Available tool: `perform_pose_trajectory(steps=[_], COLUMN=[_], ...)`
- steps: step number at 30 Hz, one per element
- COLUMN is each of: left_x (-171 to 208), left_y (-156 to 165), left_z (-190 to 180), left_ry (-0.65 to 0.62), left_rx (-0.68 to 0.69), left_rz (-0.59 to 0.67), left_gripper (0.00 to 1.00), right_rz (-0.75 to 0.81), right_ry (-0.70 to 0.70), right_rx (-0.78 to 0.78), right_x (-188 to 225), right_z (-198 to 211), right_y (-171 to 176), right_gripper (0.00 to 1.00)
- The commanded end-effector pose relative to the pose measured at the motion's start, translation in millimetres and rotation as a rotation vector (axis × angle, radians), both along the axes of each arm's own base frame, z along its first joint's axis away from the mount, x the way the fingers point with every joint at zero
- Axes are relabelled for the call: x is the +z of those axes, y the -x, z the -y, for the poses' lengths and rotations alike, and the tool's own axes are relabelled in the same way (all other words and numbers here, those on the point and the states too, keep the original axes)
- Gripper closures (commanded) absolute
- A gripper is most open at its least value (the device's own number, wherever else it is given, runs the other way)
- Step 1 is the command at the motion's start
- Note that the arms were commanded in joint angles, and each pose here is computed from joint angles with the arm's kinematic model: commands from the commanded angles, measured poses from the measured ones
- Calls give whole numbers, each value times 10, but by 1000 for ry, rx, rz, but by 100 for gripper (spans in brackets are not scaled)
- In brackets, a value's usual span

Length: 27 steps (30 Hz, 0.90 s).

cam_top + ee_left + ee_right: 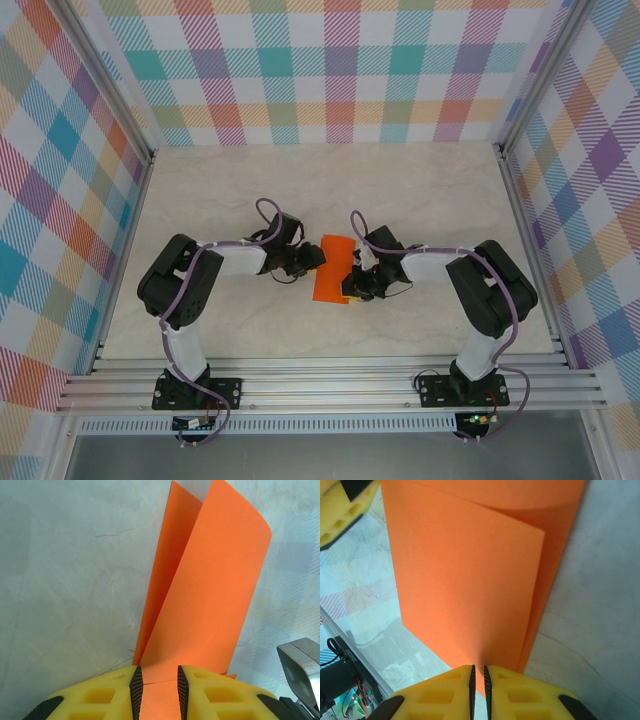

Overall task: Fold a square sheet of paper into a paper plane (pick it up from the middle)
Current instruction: Fold the triangle a second time at the center of the table, then turn over the paper at the center of the table.

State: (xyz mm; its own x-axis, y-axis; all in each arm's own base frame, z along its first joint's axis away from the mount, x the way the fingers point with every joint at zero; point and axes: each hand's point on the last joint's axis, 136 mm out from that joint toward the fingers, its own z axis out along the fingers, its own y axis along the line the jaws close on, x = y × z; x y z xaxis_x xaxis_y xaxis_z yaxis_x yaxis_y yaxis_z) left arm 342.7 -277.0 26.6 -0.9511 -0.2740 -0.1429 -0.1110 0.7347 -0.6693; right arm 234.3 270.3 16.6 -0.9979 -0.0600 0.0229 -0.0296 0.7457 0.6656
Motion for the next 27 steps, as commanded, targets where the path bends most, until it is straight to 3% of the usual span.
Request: perform_pose_trajectory(steps=[1, 5, 9, 14, 27], left_x=[189, 506, 630, 477, 117], left_y=[-53, 28, 181, 281, 288], left_z=[-161, -61, 139, 258, 349], left_ry=[-24, 8, 14, 3, -12], left_rx=[28, -6, -84, -116, -136], left_rz=[29, 81, 100, 67, 0], left_gripper=[70, 69, 71, 77, 83], right_rz=[-28, 37, 104, 115, 62], right_ry=[37, -4, 32, 98, 118], right_rx=[21, 22, -14, -52, -85], right_x=[80, 352, 506, 464, 227], right_z=[54, -35, 27, 132, 79], right_y=[93, -43, -148, -186, -273], right_gripper=[82, 76, 64, 57, 54])
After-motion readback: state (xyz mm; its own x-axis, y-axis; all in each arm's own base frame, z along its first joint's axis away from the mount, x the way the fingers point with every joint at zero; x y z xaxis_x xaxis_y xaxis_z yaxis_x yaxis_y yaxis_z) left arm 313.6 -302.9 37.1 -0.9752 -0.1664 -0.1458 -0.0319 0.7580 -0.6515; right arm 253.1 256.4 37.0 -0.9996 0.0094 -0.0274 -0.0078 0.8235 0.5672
